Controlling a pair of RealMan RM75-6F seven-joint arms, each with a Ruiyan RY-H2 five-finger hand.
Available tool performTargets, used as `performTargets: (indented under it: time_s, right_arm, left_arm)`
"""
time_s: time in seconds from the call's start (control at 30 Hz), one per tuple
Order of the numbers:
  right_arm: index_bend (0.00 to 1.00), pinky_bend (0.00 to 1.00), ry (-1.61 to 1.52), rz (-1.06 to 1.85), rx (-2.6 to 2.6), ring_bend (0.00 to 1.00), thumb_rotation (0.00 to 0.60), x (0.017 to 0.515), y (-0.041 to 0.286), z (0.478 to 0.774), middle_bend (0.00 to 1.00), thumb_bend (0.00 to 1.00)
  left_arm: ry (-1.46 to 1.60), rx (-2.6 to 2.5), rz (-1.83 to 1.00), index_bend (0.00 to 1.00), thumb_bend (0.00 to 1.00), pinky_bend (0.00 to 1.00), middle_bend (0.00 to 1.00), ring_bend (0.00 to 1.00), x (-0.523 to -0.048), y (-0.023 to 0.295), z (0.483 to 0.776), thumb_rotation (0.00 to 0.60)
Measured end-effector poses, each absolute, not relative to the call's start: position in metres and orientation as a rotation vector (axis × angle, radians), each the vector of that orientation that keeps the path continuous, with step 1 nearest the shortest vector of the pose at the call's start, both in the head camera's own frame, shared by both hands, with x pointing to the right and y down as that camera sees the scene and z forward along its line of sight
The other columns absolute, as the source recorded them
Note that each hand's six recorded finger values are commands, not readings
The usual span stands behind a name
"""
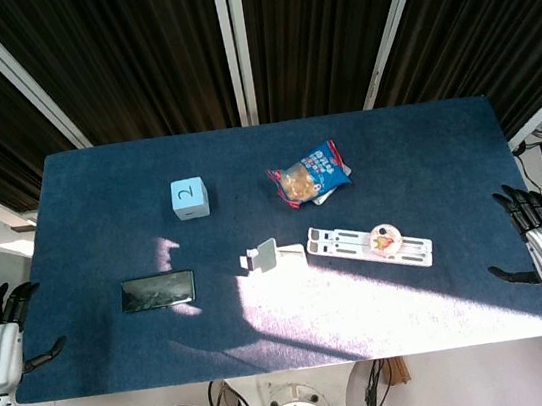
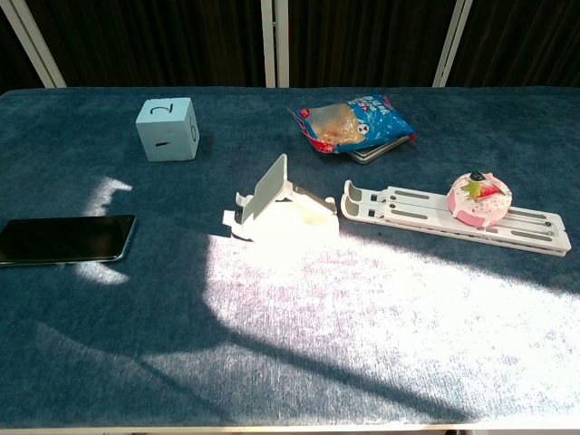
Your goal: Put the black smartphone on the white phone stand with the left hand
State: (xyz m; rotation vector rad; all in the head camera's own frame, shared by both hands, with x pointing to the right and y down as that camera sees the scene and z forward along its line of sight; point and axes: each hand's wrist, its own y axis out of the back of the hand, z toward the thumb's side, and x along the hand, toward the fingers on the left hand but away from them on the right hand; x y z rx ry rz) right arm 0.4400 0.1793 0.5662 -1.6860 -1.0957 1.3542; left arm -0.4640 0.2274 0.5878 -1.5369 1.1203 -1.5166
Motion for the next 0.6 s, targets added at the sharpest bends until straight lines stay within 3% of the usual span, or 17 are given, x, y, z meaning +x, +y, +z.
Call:
performTargets:
  time_s: [0.33,0.6]
  right_arm:
    - [0.00,0.03,-1.104,1.324,-1.639,0.00,0.600,0.436,0.168,0.551,0.00,0.11]
    - [0.00,0.03,-1.111,1.336,-1.628,0.00,0.600,0.440,0.170,0.549,0.00,0.11]
  left_arm:
    - [1.125,-1.643,-1.429,0.16,0.11,0.00,0.14,0.02,-0.431,0.215,0.595,0.600]
    - [0.974,-1.779,-1.399,0.22,0.12,0.00,0.14,0.03,-0.381,0.194,0.625,0.600]
